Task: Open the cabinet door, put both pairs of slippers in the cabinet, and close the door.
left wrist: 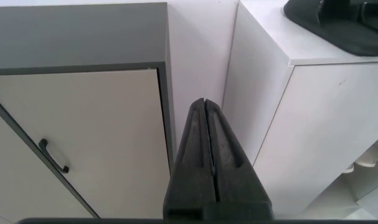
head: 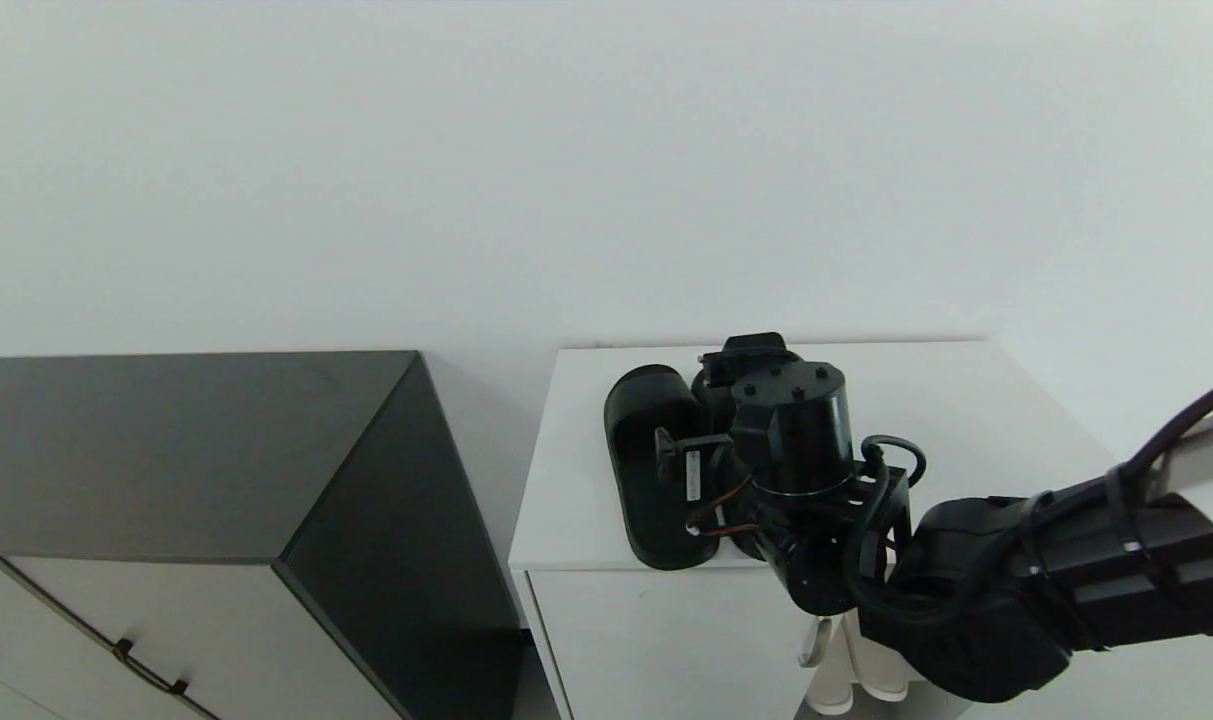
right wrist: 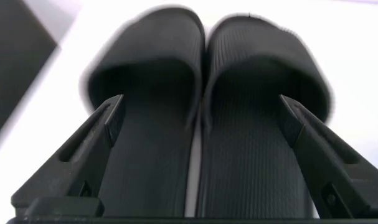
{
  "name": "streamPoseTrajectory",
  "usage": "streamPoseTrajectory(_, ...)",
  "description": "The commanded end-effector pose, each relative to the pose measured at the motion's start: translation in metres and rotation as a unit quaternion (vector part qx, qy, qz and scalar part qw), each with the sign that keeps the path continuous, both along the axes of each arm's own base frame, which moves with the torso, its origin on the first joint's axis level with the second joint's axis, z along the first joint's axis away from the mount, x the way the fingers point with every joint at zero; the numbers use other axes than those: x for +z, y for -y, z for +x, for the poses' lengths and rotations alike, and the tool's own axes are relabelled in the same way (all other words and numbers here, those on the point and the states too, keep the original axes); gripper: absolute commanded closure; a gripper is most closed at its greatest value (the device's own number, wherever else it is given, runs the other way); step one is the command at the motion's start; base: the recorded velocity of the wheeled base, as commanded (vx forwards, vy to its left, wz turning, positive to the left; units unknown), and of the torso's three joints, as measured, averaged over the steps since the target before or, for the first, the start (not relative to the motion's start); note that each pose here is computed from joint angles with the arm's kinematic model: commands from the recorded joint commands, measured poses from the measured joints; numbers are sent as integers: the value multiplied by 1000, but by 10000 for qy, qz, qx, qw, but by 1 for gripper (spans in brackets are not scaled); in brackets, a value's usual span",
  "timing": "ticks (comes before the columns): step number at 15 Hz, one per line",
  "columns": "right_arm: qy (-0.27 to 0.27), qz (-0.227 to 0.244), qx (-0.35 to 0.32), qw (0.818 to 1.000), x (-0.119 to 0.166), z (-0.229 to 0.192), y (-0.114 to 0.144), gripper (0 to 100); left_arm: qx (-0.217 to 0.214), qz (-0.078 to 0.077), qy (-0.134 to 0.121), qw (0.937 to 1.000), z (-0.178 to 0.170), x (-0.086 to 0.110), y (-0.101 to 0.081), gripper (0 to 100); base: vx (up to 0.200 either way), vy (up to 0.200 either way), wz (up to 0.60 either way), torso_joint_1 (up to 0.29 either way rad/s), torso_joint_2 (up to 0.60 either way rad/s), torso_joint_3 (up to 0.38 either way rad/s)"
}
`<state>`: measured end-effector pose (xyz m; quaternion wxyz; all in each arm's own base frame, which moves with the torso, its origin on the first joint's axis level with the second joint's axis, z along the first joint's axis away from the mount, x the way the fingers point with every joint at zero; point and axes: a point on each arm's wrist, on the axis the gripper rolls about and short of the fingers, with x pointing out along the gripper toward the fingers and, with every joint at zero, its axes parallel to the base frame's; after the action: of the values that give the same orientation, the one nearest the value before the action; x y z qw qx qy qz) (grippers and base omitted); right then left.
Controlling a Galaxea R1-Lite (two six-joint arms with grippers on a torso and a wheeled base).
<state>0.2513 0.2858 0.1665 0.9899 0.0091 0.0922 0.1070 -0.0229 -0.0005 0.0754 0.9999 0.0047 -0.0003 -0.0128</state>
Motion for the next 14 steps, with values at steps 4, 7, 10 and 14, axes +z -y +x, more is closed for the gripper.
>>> streamPoseTrajectory(4,-126,-173,-164,9996,-27,29,-9,0,-3,-1,-2,10000,0,0,0,100,0,0,0,0,0,0)
streamPoseTrajectory(7,-55,-82,-341,9994,-31,53,-12,0,-3,-1,-2,10000,0,0,0,100,0,0,0,0,0,0)
streamPoseTrajectory(10,-12,-24,-356,9994,-35,66,-17,0,5,-1,-2,10000,0,0,0,100,0,0,0,0,0,0)
streamPoseTrajectory(14,82,-35,-393,9992,-34,77,-20,100,-3,-1,-2,10000,0,0,0,100,0,0,0,0,0,0)
